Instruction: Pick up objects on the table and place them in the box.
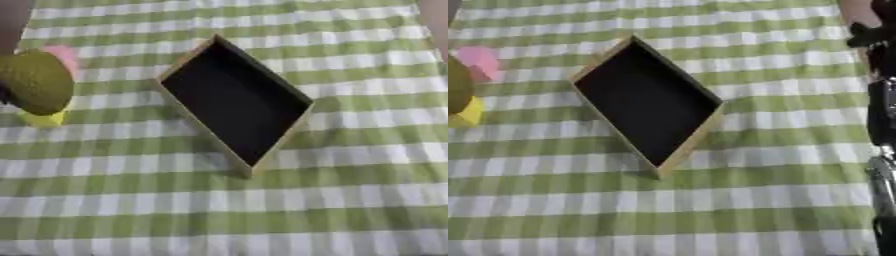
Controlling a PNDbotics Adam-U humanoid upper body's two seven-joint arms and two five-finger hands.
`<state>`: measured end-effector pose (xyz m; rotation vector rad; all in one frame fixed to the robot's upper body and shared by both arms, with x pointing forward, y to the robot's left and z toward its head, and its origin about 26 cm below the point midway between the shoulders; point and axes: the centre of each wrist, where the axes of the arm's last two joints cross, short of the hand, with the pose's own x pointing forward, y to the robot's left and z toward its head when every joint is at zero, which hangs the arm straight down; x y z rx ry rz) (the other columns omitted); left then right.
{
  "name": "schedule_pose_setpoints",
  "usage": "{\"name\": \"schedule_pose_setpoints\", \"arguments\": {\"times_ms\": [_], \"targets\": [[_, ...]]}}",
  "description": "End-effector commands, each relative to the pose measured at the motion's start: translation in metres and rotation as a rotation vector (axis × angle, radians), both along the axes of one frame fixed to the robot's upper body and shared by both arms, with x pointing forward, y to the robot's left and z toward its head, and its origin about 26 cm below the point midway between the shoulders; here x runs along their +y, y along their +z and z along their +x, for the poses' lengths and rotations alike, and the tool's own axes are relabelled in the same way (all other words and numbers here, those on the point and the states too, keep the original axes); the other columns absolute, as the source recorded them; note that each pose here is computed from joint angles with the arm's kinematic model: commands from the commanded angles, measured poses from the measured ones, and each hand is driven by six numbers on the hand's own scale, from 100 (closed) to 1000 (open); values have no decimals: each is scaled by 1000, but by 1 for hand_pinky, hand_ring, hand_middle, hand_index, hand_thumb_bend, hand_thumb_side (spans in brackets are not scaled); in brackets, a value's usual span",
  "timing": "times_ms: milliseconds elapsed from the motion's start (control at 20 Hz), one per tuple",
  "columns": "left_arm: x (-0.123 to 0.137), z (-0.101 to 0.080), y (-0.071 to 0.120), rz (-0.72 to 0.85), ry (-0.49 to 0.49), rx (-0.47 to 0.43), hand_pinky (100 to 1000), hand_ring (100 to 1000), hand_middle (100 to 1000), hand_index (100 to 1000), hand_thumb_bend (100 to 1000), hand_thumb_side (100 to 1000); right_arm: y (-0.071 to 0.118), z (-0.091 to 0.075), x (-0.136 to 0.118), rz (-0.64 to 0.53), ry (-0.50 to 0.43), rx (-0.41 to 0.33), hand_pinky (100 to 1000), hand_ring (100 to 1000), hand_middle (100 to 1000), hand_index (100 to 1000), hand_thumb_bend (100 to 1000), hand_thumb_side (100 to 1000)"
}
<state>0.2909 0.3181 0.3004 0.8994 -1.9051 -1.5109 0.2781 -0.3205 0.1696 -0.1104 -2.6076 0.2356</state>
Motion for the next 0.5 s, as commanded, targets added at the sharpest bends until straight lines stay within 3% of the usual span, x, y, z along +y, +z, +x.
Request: {"name": "schedule_pose_setpoints", "arguments": {"times_ms": [50,500], "targets": [[-12,2,18,18,-66,12,584,505,453,562,100,100,6,-2,-3,-18,6,-10,910,1000,560,875,100,615],[-61,25,42,9,-274,77,590,507,461,567,100,100,10,0,-4,-14,17,-19,910,1000,563,874,100,616]]}}
